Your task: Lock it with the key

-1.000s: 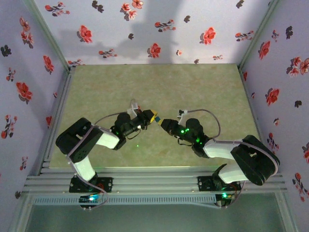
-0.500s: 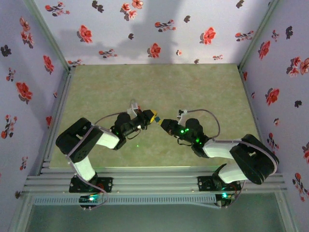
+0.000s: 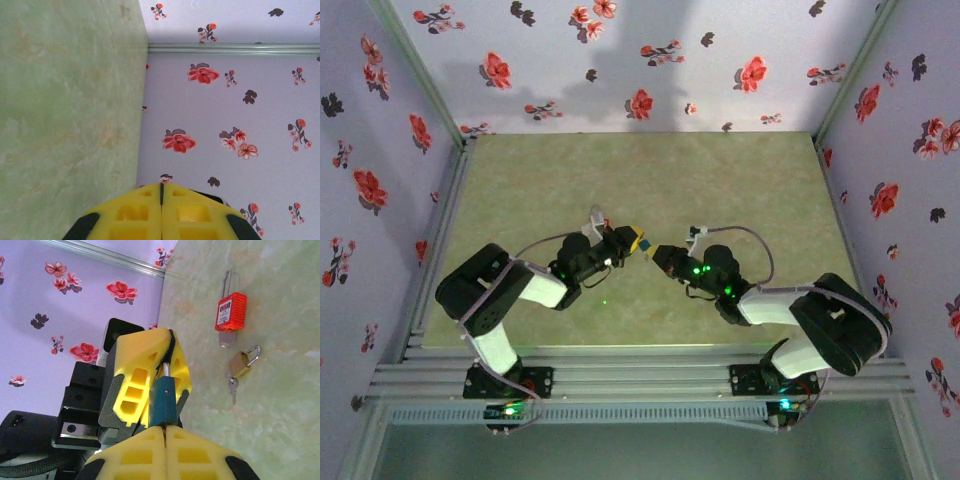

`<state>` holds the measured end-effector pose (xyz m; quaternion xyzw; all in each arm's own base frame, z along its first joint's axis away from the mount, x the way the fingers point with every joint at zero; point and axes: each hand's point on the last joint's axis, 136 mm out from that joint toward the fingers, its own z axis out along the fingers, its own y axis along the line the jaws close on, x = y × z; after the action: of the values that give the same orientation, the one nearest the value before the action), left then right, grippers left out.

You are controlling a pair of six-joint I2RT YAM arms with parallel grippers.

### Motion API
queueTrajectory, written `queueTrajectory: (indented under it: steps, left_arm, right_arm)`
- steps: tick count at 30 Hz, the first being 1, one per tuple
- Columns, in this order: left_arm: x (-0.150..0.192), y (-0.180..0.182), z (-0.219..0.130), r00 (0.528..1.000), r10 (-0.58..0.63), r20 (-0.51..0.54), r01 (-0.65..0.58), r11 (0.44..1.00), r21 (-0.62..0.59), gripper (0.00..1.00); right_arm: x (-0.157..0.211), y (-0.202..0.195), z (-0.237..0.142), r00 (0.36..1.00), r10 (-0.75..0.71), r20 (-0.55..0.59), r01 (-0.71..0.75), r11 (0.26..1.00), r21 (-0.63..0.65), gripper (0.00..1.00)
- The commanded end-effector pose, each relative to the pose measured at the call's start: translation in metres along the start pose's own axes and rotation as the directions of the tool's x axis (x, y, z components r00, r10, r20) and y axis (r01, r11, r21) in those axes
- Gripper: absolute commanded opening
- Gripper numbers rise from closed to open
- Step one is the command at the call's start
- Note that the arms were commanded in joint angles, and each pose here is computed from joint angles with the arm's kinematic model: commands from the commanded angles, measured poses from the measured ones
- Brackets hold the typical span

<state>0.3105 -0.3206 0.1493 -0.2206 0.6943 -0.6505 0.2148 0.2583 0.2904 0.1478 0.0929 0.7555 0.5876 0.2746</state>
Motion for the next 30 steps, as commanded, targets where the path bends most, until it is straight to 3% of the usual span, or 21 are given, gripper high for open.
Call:
queueTrajectory:
  steps: [1,30]
  left_arm:
    - [0.006,-0.013,-0.001,1.0,0.011,-0.021,-0.01,0.999,0.052,0.0]
    - [0.0,-0.014,0.002,1.0,0.0,0.01,-0.001,0.998,0.057,0.0]
  right_arm:
    - [-0.002,0.001,0.004,1.0,0.008,0.016,-0.008,1.0,0.002,0.01]
    - [0.015,-0.021,-0.02,1.0,0.02,0.02,-0.022,0.998,0.066,0.0]
